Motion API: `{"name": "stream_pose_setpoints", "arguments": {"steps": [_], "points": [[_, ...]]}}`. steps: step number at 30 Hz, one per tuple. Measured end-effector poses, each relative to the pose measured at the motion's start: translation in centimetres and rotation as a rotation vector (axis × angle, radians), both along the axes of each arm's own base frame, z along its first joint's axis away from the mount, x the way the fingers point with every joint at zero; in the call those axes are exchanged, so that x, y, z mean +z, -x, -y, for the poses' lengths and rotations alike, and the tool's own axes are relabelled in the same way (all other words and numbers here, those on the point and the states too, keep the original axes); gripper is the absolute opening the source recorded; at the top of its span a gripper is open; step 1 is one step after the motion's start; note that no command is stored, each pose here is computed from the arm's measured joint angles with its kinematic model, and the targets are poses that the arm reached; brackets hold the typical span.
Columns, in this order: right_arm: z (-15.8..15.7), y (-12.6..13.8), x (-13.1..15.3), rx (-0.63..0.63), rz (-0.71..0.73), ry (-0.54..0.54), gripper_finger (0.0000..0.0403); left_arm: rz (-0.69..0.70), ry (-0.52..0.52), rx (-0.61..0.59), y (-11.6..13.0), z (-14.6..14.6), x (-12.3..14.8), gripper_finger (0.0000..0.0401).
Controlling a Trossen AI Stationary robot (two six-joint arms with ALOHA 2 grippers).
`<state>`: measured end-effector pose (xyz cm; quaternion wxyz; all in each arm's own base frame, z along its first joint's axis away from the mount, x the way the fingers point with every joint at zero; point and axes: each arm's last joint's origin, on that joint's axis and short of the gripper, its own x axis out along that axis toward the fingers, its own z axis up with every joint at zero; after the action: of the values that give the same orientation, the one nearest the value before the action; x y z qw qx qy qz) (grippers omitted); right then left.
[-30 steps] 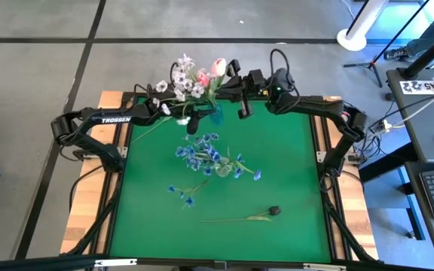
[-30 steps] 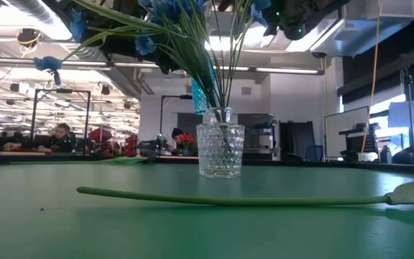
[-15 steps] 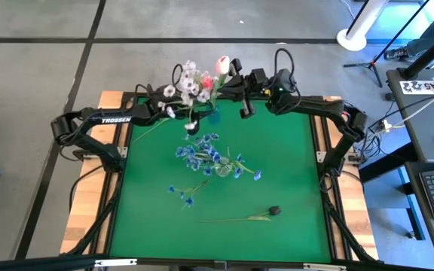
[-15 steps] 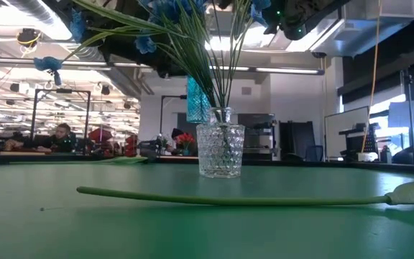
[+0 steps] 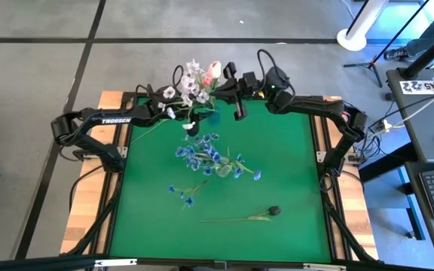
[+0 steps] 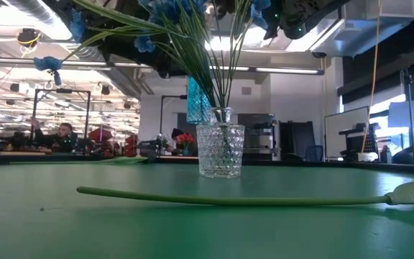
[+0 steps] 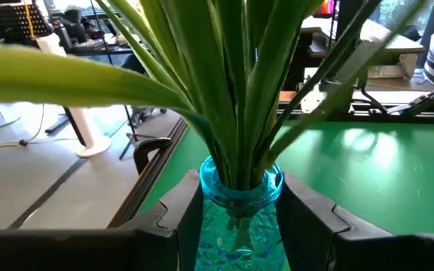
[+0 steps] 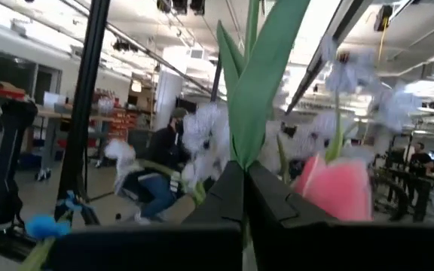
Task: Sort flowers into vase by color
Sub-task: Put the pink flower into the blue vase
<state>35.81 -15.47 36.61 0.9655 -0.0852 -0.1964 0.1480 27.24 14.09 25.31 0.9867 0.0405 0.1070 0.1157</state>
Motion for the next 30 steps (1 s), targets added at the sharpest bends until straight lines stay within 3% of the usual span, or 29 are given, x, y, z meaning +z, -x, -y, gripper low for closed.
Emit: {"name": "stream_pose_setpoints", "arguments": {"steps": [7, 19, 30], "points": [[0.3, 0.0, -0.2, -0.034, -0.007, 0.046, 0.0001, 0.022, -0.003, -0.001, 0.7, 0.4, 1.1, 0.0137], [0.2, 2.0, 2.1, -0.040, 0.051, 0.077, 0.0001, -0.028, 0.029, -0.007, 0.8, 0.5, 0.7, 0.0137], [0.2, 1.9, 2.0, -0.053, 0.046, 0.095, 0.0001, -0.030, 0.033, -0.004, 0.8, 0.5, 0.6, 0.0137]]}}
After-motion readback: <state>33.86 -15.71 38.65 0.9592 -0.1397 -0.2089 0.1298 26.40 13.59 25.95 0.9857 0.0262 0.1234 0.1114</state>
